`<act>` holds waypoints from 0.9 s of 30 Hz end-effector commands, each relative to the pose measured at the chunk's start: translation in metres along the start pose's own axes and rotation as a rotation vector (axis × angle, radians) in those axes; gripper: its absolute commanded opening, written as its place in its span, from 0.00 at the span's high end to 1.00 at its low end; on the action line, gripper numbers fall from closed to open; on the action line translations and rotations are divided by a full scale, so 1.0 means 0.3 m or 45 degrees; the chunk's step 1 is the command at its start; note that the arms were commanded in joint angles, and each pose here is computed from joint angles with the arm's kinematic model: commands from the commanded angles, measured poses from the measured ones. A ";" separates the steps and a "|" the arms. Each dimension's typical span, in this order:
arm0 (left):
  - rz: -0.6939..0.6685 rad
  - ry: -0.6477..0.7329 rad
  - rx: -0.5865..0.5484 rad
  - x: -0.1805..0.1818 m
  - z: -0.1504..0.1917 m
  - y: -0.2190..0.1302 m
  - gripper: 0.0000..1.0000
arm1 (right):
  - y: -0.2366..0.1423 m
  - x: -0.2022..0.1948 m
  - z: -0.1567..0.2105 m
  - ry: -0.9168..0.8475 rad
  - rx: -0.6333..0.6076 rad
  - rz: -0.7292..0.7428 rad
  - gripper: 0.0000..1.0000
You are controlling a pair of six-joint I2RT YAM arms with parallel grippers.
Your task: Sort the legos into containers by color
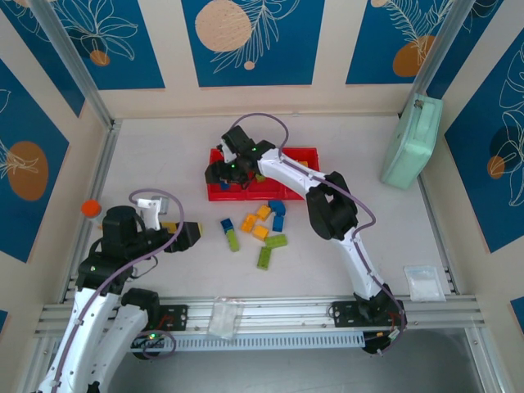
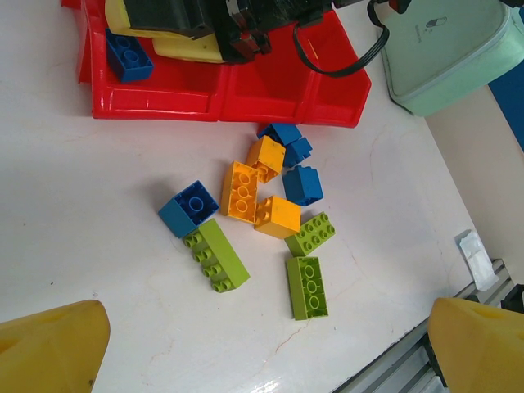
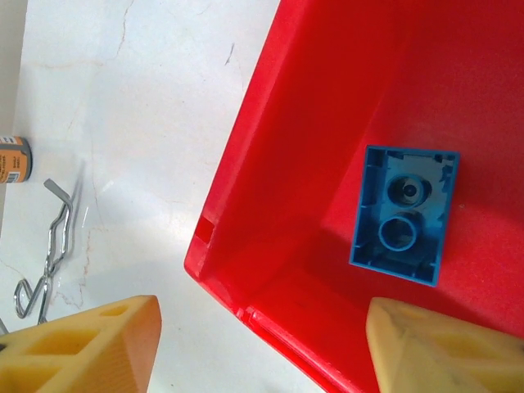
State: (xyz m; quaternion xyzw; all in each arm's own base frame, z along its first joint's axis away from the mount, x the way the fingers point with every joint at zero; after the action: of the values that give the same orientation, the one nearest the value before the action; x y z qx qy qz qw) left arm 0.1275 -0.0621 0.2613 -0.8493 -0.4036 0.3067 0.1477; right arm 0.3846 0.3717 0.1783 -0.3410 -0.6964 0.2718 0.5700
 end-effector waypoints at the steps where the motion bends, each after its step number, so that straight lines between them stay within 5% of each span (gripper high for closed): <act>1: 0.020 0.059 -0.031 -0.017 -0.023 -0.013 0.01 | -0.152 0.106 0.012 -0.059 -0.056 -0.050 0.28; 13: 0.009 0.056 -0.028 -0.015 -0.024 -0.012 0.01 | -0.389 0.125 0.153 -0.030 -0.246 0.098 0.24; 27: 0.030 0.053 -0.023 -0.016 -0.025 -0.007 0.01 | -0.429 -0.253 0.365 0.381 -0.392 0.504 0.19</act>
State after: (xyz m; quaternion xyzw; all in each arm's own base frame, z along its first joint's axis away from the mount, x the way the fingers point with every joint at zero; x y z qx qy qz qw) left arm 0.1286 -0.0623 0.2604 -0.8480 -0.4031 0.3097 0.1499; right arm 0.2655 0.2503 0.2058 -0.5439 -0.5877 0.2535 0.5426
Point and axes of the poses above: each hand's point on the last joint's axis, 136 mm out from that joint toward the fingers, its own y axis out along the fingers, its own x axis along the line the jaws close on, z = x × y, the point moved 10 cm from there along -y, back along the fingers, and after that the axes turned 14 degrees about y, right-handed, at the moved point
